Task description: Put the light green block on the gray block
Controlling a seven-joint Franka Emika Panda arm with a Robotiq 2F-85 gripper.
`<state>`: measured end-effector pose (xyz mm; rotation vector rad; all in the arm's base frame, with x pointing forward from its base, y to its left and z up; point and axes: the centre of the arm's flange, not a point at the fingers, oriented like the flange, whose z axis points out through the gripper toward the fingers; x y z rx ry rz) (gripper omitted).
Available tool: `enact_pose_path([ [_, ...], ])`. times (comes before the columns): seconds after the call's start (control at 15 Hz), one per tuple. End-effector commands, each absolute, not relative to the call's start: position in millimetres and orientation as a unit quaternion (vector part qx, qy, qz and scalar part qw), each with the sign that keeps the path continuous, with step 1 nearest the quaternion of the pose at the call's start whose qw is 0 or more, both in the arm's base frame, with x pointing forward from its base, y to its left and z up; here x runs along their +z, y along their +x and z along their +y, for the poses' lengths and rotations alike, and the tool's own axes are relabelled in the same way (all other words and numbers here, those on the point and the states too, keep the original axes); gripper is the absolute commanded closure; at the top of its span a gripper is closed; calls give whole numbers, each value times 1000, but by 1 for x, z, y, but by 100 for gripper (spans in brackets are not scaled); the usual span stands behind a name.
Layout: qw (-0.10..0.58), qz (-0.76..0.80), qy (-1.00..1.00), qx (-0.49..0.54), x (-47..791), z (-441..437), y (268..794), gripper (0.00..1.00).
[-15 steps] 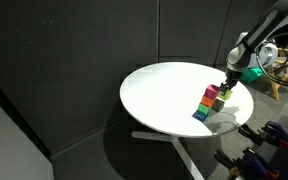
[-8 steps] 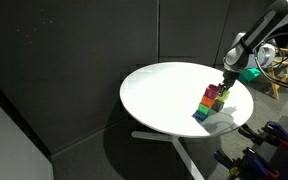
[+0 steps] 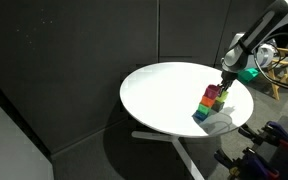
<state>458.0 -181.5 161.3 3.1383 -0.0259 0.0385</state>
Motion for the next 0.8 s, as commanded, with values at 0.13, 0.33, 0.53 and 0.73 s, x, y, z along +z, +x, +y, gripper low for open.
enact_pose_path([
  [0.13,20,0,1000,15,162,-182,455,75],
  [0.33,22,3,1000,14,160,-184,454,75],
  [0.53,23,5,1000,13,158,-185,454,75],
  [0.73,23,6,1000,12,155,-184,454,75],
])
